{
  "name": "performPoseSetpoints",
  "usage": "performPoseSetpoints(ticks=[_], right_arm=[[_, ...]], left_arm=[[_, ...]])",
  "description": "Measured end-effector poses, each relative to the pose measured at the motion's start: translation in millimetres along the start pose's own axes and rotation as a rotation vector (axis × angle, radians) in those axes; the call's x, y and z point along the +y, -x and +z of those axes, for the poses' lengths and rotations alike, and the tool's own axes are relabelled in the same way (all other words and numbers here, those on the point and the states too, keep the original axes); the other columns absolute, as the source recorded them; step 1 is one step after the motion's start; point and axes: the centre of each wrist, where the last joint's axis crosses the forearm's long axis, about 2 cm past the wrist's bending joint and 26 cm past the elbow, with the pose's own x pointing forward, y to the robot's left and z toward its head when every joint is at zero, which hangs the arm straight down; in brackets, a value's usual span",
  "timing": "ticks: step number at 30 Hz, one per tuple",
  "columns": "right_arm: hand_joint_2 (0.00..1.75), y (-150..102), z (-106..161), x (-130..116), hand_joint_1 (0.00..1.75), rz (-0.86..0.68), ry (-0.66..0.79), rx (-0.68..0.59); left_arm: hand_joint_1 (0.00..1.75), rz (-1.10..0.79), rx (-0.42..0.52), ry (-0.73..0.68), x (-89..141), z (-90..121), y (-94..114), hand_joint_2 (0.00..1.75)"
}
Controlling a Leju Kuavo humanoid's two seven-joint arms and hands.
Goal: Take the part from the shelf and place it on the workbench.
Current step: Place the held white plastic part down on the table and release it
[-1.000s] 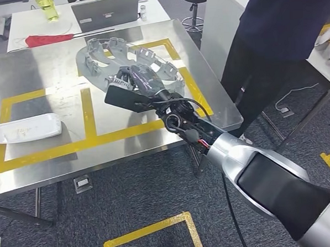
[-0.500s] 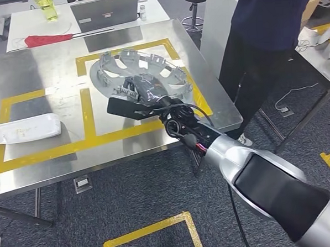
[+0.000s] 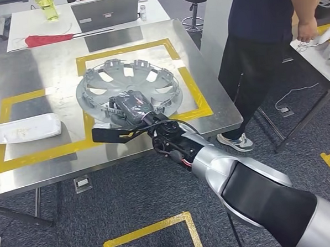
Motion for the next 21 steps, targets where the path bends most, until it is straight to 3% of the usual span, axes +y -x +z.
performPoseSetpoints(ticks=[8,12,16,21], right_arm=[[1.75,-14,0,17,1.69,0.041,-0.036,0.005],[0.0,-15,3,25,0.0,0.046,-0.057,0.02],[0.0,-15,4,28,0.0,0.054,-0.068,0.024],[0.0,-15,5,29,0.0,0.059,-0.079,0.032]], left_arm=[[0.0,-0.006,0.0,0.008,-2,0,0,1.75],[0.0,-0.011,0.0,0.018,-3,0,1,1.75],[0.0,-0.017,0.001,0.02,-3,0,1,0.0],[0.0,-0.011,0.006,0.017,-4,0,2,0.0]])
